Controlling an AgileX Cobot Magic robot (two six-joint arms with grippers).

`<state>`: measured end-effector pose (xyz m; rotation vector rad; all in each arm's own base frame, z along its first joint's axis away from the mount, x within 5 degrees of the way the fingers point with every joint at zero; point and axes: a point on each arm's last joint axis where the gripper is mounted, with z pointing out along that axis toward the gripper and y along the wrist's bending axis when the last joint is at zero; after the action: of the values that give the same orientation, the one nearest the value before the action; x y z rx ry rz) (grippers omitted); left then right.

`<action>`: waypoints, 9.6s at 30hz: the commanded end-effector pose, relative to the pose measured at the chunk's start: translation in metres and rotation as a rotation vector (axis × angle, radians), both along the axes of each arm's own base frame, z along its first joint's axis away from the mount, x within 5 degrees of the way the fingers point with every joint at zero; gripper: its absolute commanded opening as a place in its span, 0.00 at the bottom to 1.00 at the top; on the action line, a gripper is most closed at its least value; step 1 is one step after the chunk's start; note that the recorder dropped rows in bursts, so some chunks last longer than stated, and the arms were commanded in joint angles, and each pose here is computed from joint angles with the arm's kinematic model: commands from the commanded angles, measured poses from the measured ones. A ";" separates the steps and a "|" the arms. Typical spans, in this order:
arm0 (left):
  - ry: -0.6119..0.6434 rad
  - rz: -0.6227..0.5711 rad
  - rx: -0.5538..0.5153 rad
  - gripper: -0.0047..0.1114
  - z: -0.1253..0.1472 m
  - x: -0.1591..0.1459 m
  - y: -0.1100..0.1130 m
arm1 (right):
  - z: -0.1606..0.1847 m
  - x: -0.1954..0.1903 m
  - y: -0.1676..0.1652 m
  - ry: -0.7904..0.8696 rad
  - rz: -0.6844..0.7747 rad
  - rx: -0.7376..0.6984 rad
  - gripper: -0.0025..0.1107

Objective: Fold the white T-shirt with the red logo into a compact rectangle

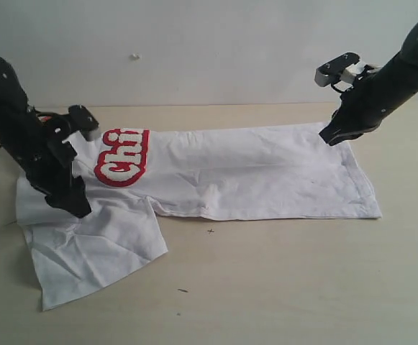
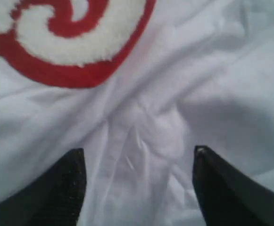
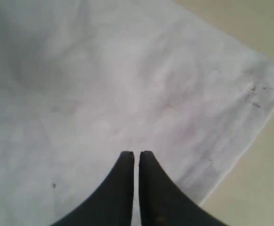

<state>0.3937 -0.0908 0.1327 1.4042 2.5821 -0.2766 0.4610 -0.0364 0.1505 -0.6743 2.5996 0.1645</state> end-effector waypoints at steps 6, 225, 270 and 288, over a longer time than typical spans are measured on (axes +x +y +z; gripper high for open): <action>0.077 0.020 0.153 0.12 -0.033 -0.012 0.001 | -0.019 -0.001 0.037 0.052 0.159 -0.075 0.07; -0.080 0.610 -0.012 0.04 0.012 -0.023 0.074 | -0.007 -0.042 0.029 0.153 -0.361 -0.026 0.02; -0.059 -0.109 0.206 0.04 0.038 -0.218 -0.104 | 0.108 -0.125 0.063 0.040 -0.248 0.106 0.02; -0.206 -0.099 0.275 0.49 0.009 -0.272 -0.109 | 0.112 -0.139 0.066 0.030 -0.261 0.151 0.02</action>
<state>0.1194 -0.1997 0.1398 1.6073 2.4808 0.1861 0.3220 0.0284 0.2593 -0.2755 2.6637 0.2850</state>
